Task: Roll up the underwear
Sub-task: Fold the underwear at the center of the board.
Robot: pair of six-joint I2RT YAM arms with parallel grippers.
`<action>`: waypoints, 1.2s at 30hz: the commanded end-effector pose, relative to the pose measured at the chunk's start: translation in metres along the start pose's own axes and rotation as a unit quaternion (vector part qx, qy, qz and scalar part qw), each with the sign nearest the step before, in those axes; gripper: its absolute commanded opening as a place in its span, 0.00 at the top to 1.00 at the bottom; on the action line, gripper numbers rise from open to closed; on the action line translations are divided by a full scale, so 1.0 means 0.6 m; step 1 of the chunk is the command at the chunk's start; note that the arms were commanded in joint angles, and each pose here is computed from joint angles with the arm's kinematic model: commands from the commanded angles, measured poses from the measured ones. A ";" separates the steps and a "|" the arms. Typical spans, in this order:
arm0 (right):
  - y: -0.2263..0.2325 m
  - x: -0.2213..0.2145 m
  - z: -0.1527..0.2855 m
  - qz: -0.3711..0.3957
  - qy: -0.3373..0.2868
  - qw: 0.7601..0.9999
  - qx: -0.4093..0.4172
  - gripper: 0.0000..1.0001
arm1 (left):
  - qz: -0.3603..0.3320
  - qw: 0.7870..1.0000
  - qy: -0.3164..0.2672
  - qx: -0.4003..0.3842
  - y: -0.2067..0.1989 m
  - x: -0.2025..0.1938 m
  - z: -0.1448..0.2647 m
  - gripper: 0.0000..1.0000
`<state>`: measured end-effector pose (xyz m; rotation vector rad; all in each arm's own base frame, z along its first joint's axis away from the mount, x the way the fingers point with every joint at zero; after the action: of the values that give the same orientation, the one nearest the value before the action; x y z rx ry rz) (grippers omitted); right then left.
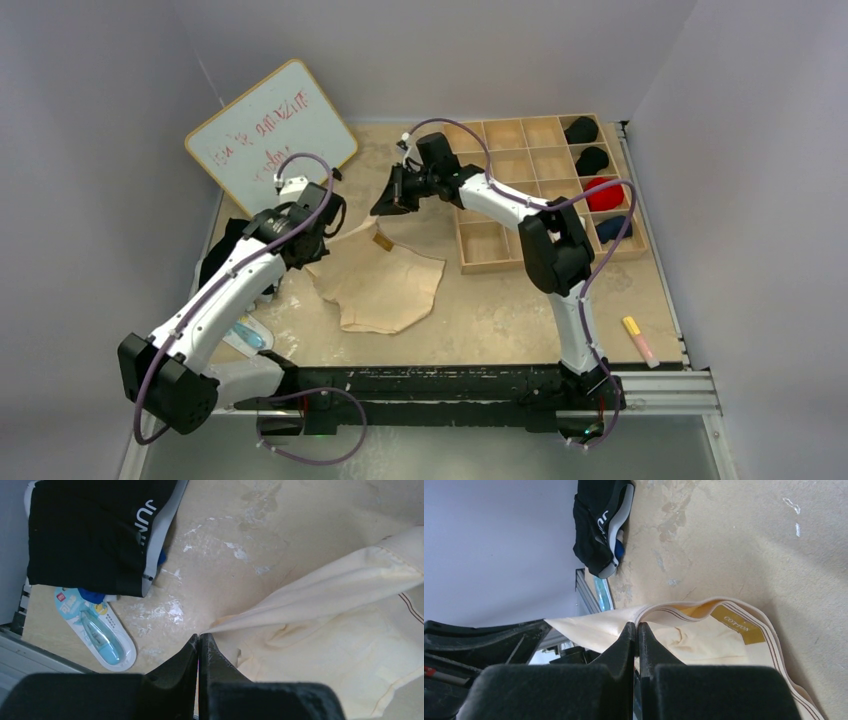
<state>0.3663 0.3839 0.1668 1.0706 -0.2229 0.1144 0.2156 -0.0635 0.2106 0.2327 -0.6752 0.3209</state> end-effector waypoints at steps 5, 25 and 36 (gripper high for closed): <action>0.031 0.000 0.023 0.022 -0.007 1.000 0.019 1.00 | -0.071 0.996 -0.010 0.051 0.005 0.040 -0.033 1.00; -0.078 -0.078 0.103 0.060 0.036 0.989 -0.126 1.00 | -0.080 0.907 0.201 -0.361 -0.117 -0.096 0.033 1.00; -0.152 -0.143 0.145 0.058 0.050 0.974 -0.214 1.00 | -0.134 0.897 0.250 -0.338 -0.152 -0.196 0.036 1.00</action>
<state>0.2929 0.2817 0.1020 0.6881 -0.1482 0.1936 0.1462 -0.1713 0.1380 -0.3750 -0.1651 -0.1604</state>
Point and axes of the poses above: each gripper's point midway between its finger pads, its own z axis back along the fingers, its own y axis along the line the jaws close on, x = y × z, the point moved 5 cm from there along z, back along the fingers, and after that the axes turned 1 degree about -z, right-handed, at the moved point
